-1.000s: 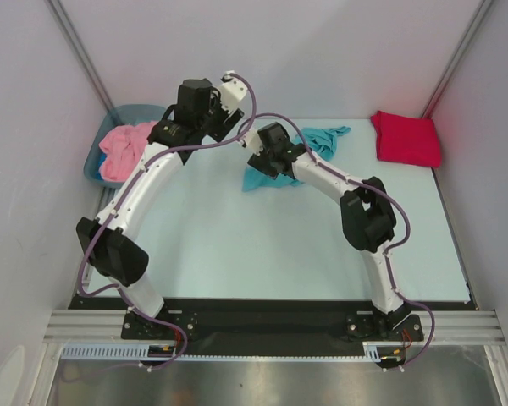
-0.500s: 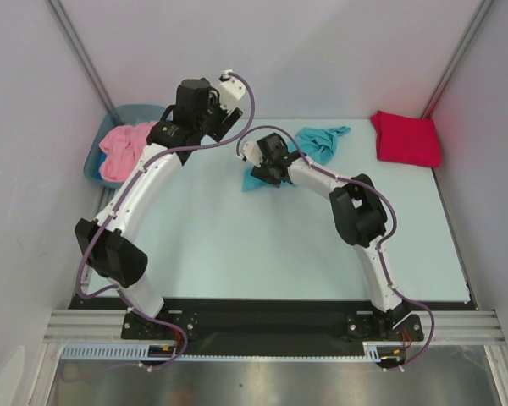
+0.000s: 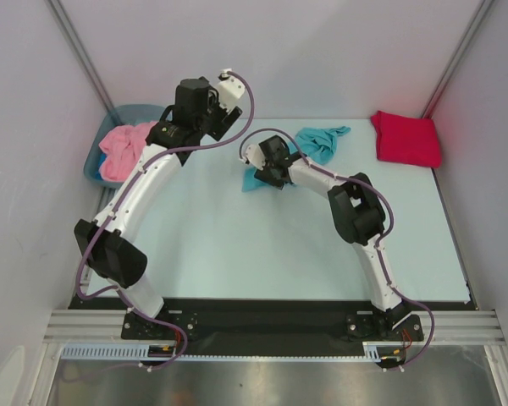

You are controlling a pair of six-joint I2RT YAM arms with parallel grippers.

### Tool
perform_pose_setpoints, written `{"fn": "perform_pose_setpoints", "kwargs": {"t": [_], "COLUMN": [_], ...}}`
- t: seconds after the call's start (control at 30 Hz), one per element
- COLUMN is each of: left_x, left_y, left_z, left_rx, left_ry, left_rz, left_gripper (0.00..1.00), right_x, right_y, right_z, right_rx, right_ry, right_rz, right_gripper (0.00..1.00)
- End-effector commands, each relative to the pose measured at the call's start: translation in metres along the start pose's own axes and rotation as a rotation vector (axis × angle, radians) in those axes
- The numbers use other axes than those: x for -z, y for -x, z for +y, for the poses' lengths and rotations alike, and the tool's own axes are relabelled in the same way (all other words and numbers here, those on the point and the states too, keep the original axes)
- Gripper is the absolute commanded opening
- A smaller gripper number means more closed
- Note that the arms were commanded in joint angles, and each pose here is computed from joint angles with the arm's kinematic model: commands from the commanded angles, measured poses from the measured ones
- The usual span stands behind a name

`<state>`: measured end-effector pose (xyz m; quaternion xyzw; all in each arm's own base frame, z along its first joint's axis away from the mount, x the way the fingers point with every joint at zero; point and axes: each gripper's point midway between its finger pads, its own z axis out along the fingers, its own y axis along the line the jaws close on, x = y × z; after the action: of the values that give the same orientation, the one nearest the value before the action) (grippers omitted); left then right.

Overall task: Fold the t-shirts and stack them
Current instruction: Flatten the tshirt out

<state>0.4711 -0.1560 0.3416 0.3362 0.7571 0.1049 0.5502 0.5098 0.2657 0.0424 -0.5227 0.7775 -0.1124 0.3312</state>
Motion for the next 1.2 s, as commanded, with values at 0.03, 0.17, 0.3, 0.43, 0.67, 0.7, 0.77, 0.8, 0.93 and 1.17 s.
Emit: {"fn": "perform_pose_setpoints", "kwargs": {"t": [0.03,0.17,0.3,0.43,0.67,0.7,0.77,0.8,0.93,1.17], "left_x": [0.021,0.021,0.022,0.020,0.016,0.014,0.010,0.009,0.002,-0.005], "left_y": [0.024,0.025,0.026,0.025,0.023,0.023,0.021,0.022,0.024,0.032], "left_z": [0.027,0.028,0.030,0.030,0.025,0.024,0.021,0.020,0.018,0.018], "left_rx": [0.015,0.015,0.014,0.009,0.003,0.001,0.003,0.002,0.004,-0.009], "left_ry": [0.077,0.078,0.089,0.085,0.069,0.066,0.056,0.052,0.040,0.036], "left_rz": [-0.082,-0.083,-0.087,-0.084,-0.080,-0.081,-0.077,-0.078,-0.085,-0.104], "left_gripper": [0.80,0.80,0.80,0.80,0.80,0.80,0.80,0.80,0.80,0.80], "right_x": [-0.005,-0.007,-0.006,0.005,0.070,0.081,0.115,0.123,0.178,0.222], "right_y": [-0.006,-0.012,-0.015,-0.006,0.011,0.012,0.015,0.014,0.003,-0.079], "right_z": [-0.002,0.001,0.000,-0.010,-0.047,-0.052,-0.066,-0.068,-0.085,-0.075], "right_rx": [-0.010,-0.015,-0.020,-0.025,-0.038,-0.043,-0.046,-0.037,-0.029,-0.027], "right_ry": [0.009,0.030,0.034,0.001,-0.079,-0.086,-0.108,-0.116,-0.152,-0.099], "right_rz": [0.010,0.024,0.029,0.025,0.005,-0.003,-0.020,-0.018,-0.009,0.144], "right_gripper": [0.63,0.31,0.09,0.00,0.00,0.00,0.00,0.00,0.00,0.00]}}
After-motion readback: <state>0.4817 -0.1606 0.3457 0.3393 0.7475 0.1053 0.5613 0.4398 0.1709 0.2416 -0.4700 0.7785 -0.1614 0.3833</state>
